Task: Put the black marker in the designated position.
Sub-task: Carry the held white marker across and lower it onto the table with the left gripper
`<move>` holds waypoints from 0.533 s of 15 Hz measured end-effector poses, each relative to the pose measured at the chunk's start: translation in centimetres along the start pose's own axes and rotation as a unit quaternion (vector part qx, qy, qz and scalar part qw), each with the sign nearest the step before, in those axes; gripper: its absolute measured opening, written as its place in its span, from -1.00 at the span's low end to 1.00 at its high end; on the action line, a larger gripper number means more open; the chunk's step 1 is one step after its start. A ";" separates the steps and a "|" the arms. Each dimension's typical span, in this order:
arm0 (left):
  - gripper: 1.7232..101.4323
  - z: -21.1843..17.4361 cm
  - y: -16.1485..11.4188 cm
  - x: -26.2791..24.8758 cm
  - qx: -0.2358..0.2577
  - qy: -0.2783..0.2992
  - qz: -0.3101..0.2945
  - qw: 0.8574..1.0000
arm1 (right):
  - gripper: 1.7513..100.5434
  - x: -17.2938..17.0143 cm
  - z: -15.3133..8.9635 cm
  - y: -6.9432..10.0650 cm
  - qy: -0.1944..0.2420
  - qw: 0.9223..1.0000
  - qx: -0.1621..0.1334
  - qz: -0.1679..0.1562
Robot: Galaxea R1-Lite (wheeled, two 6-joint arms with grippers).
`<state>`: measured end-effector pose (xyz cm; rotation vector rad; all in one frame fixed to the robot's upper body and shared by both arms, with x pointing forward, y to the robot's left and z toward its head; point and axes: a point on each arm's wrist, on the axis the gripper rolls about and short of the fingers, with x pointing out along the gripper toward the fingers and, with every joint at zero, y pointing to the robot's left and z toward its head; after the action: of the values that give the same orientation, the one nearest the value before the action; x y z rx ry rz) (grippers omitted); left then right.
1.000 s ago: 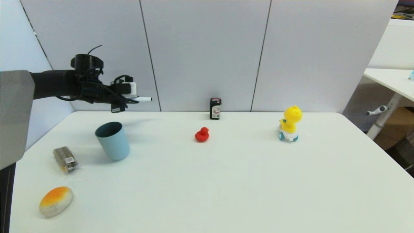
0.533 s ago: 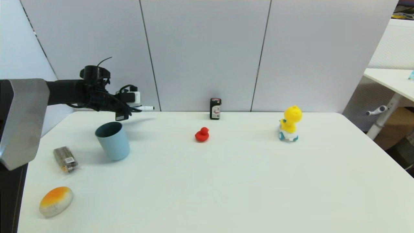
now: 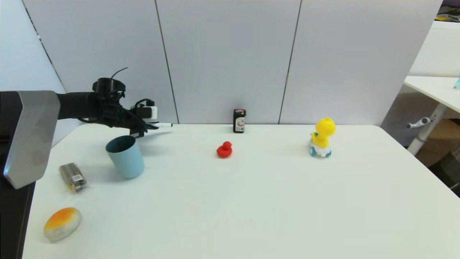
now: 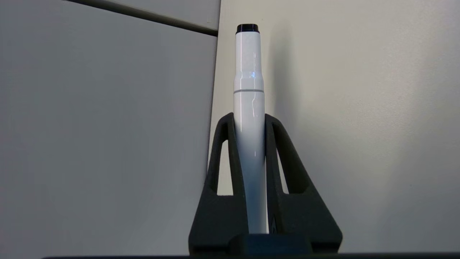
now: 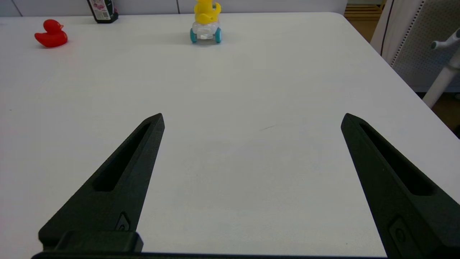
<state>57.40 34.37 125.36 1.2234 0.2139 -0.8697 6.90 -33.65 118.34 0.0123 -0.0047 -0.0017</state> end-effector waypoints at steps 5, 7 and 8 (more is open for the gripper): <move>-0.35 -0.1 -0.2 0.1 -0.002 0.000 -0.004 1.000 | 0.94 0.0 0.0 0.0 0.000 1.000 0.000 0.000; -0.07 -0.1 -0.6 0.2 -0.010 0.000 -0.021 1.000 | 0.94 0.0 0.0 0.0 0.000 1.000 0.000 0.000; 0.05 -0.1 -0.7 0.2 -0.013 0.001 -0.027 1.000 | 0.94 0.0 0.0 0.0 0.000 1.000 0.000 0.000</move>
<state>57.08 34.31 124.69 1.1990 0.2597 -0.9097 6.90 -33.65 118.32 0.0123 -0.0041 -0.0017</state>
